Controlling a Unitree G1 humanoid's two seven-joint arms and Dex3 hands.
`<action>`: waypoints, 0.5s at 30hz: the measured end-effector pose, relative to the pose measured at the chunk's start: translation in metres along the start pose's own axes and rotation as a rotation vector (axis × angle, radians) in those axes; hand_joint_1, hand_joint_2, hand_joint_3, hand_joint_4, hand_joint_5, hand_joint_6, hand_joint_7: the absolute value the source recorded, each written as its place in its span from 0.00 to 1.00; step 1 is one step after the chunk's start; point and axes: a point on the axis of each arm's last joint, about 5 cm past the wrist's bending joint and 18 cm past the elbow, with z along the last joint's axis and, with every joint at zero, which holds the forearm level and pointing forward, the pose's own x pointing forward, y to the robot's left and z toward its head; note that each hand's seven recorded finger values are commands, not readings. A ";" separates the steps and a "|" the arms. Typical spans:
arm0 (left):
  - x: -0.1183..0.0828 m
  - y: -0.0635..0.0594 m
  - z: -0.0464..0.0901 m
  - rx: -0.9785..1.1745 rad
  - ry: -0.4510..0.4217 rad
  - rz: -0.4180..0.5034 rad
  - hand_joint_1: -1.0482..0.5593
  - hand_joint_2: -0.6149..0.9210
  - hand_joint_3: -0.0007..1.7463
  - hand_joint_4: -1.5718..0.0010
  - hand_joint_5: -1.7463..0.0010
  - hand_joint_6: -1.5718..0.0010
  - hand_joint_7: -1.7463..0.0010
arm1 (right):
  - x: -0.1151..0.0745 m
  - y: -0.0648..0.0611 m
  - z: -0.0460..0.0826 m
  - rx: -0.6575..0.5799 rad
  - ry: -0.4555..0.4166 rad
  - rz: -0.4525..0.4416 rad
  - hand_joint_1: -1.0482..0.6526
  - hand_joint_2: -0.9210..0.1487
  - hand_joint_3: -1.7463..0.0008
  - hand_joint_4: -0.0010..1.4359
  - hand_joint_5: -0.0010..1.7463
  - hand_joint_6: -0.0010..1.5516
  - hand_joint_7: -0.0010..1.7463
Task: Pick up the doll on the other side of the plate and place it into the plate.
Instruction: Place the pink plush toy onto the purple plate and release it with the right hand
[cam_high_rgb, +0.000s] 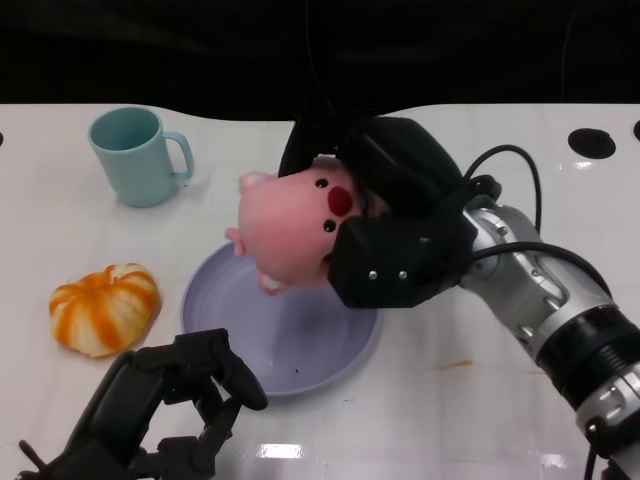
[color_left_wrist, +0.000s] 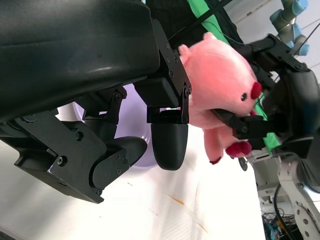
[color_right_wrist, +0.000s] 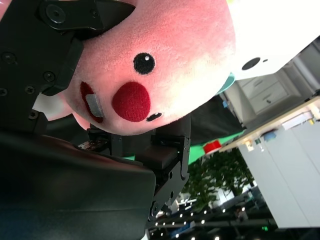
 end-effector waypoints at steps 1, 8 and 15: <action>0.000 0.000 0.000 0.002 0.002 -0.001 0.62 0.73 0.64 0.50 0.11 0.47 0.32 | 0.001 0.003 0.001 0.004 0.003 0.011 0.50 0.59 0.22 0.66 1.00 0.46 1.00; 0.001 -0.002 0.002 0.008 0.004 -0.001 0.62 0.73 0.64 0.51 0.11 0.47 0.31 | 0.006 0.023 0.006 0.024 0.043 0.095 0.52 0.56 0.27 0.64 1.00 0.49 0.89; 0.001 -0.003 0.002 0.009 0.007 0.000 0.63 0.73 0.65 0.50 0.11 0.47 0.31 | 0.008 0.032 0.009 0.061 0.052 0.136 0.43 0.17 0.75 0.37 0.54 0.41 0.18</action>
